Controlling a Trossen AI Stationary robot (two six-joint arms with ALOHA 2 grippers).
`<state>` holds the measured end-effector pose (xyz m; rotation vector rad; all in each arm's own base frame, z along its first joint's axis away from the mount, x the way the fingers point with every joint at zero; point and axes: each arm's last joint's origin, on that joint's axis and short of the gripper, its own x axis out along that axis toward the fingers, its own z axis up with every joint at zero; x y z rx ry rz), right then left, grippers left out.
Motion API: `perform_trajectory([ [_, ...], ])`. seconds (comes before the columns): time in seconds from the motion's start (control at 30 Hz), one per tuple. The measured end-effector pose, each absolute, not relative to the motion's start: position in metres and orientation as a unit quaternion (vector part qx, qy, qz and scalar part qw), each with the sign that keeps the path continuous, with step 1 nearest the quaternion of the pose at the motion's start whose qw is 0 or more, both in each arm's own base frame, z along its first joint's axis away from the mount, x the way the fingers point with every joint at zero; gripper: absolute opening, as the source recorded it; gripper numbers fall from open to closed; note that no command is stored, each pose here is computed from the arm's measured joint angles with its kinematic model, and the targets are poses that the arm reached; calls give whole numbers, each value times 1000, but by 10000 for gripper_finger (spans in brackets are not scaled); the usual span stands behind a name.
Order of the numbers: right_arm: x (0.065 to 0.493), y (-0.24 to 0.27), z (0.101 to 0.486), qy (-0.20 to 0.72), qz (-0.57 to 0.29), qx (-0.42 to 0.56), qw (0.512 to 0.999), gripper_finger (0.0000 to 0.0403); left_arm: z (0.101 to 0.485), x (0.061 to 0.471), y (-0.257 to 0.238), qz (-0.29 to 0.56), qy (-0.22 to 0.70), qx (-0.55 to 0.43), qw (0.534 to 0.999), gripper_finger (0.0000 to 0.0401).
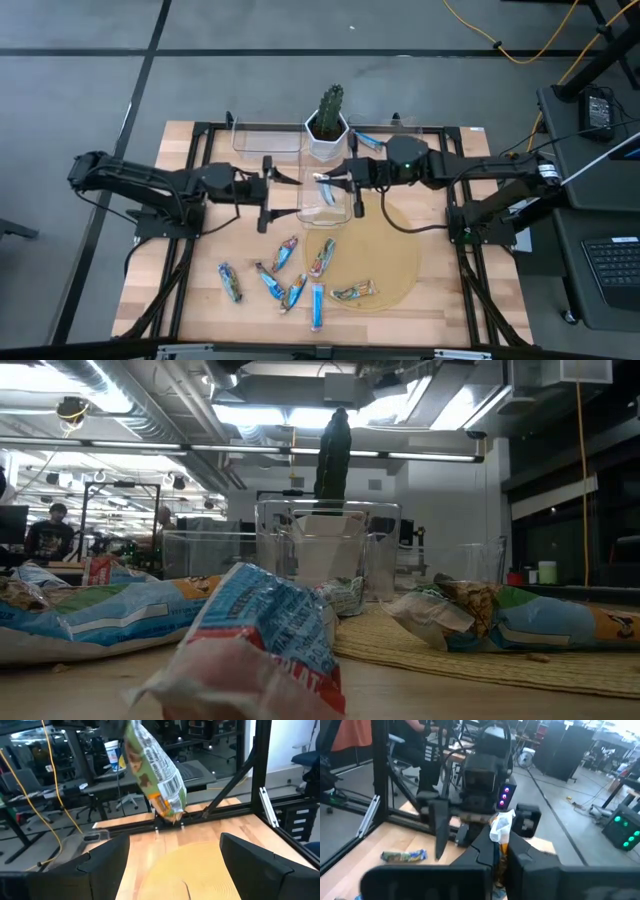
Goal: Pick and place Granola Bars by type
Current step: Put the yellow green granola bar into the left transparent bin
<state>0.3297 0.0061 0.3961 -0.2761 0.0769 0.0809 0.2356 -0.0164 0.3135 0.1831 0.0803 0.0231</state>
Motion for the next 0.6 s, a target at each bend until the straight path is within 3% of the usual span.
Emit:
perform_trajectory([
  [0.6, 375, 8, 409, 52, 79, -158, 983, 20, 334, 276, -21, -9, 33, 118, 992, 306],
])
